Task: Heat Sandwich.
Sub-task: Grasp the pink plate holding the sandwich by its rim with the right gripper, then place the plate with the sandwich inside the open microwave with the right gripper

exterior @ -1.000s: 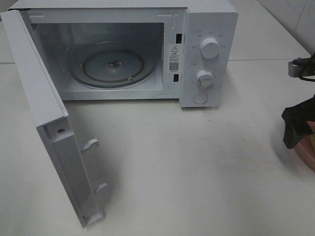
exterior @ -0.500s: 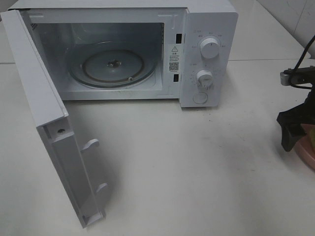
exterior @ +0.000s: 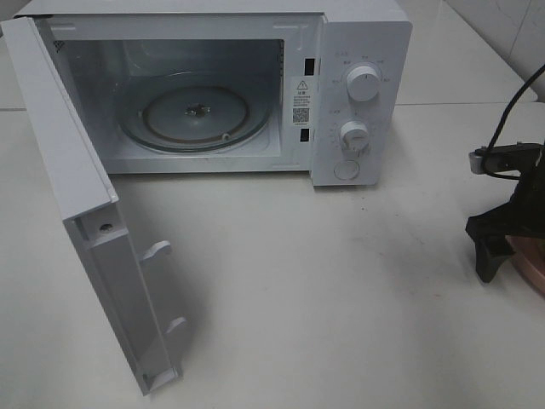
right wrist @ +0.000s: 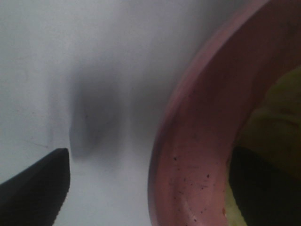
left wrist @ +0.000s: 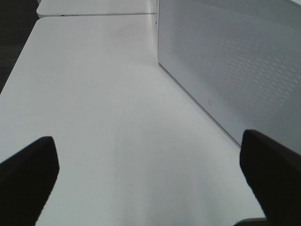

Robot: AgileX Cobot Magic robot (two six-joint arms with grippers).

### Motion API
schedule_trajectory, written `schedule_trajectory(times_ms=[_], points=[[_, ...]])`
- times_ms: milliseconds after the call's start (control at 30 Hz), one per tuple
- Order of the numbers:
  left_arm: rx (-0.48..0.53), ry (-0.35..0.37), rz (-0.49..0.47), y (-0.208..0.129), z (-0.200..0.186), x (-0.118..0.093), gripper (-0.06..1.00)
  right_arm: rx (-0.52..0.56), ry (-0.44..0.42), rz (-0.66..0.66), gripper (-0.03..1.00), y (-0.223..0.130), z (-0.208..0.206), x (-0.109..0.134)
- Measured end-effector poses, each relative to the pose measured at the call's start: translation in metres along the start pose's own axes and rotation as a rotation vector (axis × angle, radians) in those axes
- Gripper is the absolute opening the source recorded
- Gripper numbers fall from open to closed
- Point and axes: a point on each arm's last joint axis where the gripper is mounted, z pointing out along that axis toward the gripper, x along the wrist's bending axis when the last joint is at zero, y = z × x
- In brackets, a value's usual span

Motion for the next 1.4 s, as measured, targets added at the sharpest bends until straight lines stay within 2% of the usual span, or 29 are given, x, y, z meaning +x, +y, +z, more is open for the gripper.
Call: schedule_trajectory(times_ms=[200,333,433,467,500,533,600,633,667,733,1100,1367,1400], points=[[0.000,0.000,0.000,0.000,0.000,0.000,0.99,-0.008,0.001,0.001,0.85,0.001,0.000,0.000],[0.000,0.000,0.000,0.000,0.000,0.000,0.99,-0.009,0.001,0.001,0.79,0.001,0.000,0.000],[0.000,0.000,0.000,0.000,0.000,0.000,0.99,-0.009,0.001,0.009,0.64,0.001,0.000,0.000],[0.000,0.000,0.000,0.000,0.000,0.000,0.99,-0.009,0.001,0.009,0.64,0.001,0.000,0.000],[0.000,0.000,0.000,0.000,0.000,0.000,0.99,-0.009,0.001,0.011,0.58,0.001,0.000,0.000],[0.000,0.000,0.000,0.000,0.000,0.000,0.99,-0.009,0.000,0.018,0.46,0.001,0.000,0.000],[0.000,0.000,0.000,0.000,0.000,0.000,0.99,-0.009,-0.005,0.033,0.30,0.001,0.000,0.000],[0.000,0.000,0.000,0.000,0.000,0.000,0.99,-0.009,-0.005,0.033,0.30,0.001,0.000,0.000],[0.000,0.000,0.000,0.000,0.000,0.000,0.99,-0.008,-0.010,0.040,0.15,0.001,0.000,-0.001],[0.000,0.000,0.000,0.000,0.000,0.000,0.99,-0.009,-0.015,0.048,0.08,0.001,0.000,-0.001],[0.000,0.000,0.000,0.000,0.000,0.000,0.99,-0.013,-0.046,0.037,0.05,0.002,0.000,0.000],[0.000,0.000,0.000,0.000,0.000,0.000,0.99,0.007,-0.116,0.004,0.04,0.002,-0.002,0.010],[0.000,0.000,0.000,0.000,0.000,0.000,0.99,0.015,-0.146,-0.001,0.03,0.001,-0.002,0.013]])
